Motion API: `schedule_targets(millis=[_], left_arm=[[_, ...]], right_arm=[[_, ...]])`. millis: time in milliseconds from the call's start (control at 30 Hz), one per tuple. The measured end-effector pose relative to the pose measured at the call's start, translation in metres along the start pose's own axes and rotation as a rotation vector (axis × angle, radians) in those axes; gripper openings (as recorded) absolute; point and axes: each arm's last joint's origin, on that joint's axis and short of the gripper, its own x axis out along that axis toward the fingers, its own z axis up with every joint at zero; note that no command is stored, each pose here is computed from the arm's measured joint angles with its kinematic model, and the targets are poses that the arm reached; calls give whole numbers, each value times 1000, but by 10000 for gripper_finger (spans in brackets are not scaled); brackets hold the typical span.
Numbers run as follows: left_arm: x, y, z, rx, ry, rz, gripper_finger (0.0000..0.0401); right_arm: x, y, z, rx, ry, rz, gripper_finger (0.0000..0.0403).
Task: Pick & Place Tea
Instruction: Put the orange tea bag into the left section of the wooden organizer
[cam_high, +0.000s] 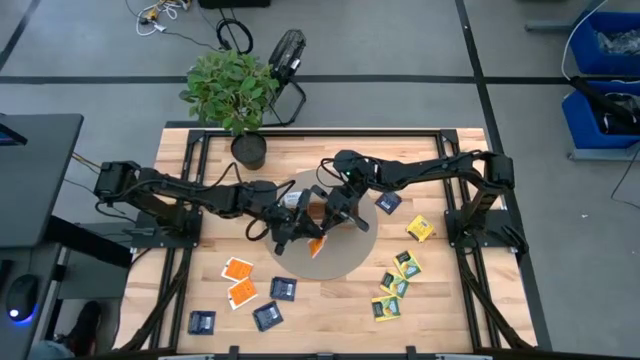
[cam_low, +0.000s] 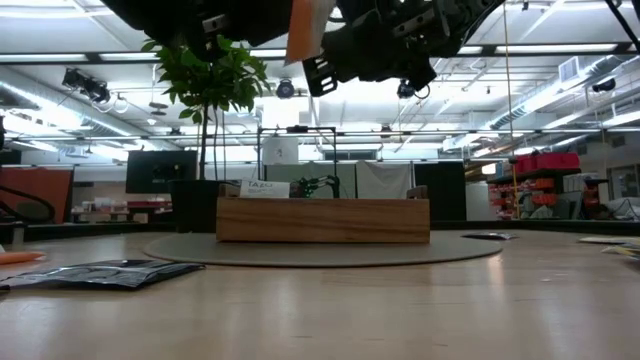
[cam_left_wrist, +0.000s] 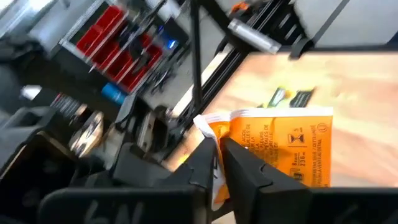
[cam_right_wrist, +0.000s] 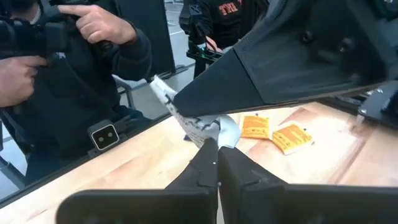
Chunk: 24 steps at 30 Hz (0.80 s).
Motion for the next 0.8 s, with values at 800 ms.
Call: schedule_targets(millis=[800], left_arm=[[-28, -28, 46, 43, 516, 346, 129]], right_arm=[[-35, -34, 8, 392, 120, -527, 0]])
